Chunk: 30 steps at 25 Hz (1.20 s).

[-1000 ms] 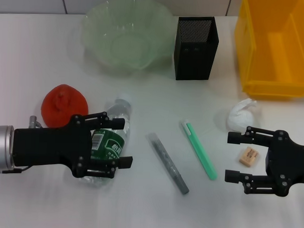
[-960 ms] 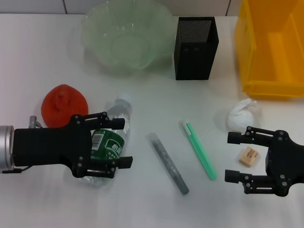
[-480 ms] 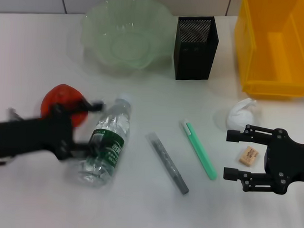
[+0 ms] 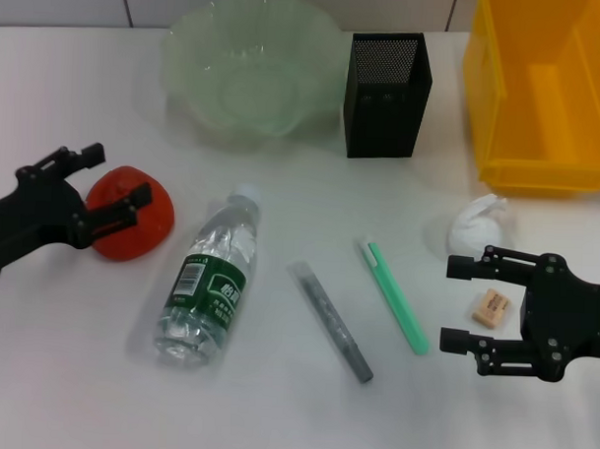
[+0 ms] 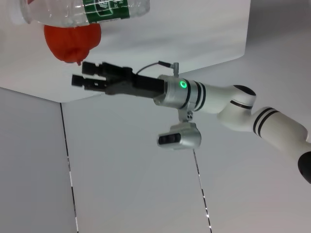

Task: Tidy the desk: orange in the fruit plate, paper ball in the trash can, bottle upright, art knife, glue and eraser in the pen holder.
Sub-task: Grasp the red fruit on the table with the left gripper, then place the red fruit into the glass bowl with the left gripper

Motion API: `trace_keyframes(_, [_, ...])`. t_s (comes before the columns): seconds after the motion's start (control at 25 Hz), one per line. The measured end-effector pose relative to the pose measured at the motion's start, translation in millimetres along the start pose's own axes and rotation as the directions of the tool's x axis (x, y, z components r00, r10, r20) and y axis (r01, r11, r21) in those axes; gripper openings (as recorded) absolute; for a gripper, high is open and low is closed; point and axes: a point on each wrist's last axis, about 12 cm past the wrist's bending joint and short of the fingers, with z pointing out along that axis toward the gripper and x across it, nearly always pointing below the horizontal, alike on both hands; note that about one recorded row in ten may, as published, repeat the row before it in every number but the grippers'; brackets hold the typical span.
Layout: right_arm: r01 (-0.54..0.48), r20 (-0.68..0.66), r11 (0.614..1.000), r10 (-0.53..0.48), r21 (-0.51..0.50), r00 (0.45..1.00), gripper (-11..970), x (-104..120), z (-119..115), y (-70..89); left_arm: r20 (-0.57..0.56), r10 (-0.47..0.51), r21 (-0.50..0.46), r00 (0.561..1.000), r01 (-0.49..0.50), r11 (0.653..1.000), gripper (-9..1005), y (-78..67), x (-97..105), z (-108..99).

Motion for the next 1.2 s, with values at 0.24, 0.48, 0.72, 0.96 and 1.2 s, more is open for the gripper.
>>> trace_keyframes(0.24, [0.0, 0.0, 1.0, 0.0, 0.002, 1.0, 793, 0.0, -0.1, -0.2, -0.069, -0.009, -0.007, 0.998, 0.009, 1.0, 758, -2.0, 9.0, 10.4])
trace_keyframes(0.48, [-0.005, -0.003, 1.0, 0.005, 0.012, 1.0, 793, 2.1, -1.6, 0.7, -0.104, -0.014, -0.043, 0.995, 0.01, 0.999, 738, 0.9, 13.3, 14.2])
trace_keyframes(0.72, [-0.008, -0.004, 1.0, 0.008, 0.018, 1.0, 792, 3.1, -2.6, 1.4, -0.109, -0.002, -0.045, 0.994, -0.003, 0.999, 475, 1.2, 12.8, 17.2])
trace_keyframes(0.96, [-0.012, -0.005, 1.0, 0.012, 0.021, 1.0, 792, 4.3, -3.3, 2.2, -0.101, 0.003, -0.035, 0.995, -0.006, 0.999, 343, 0.9, 10.3, 20.2])
trace_keyframes(1.2, [-0.014, 0.004, 1.0, 0.013, 0.028, 1.0, 794, 4.5, -4.3, 2.8, 0.062, 0.017, -0.006, 0.998, -0.016, 1.0, 236, 4.9, -17.2, 18.1])
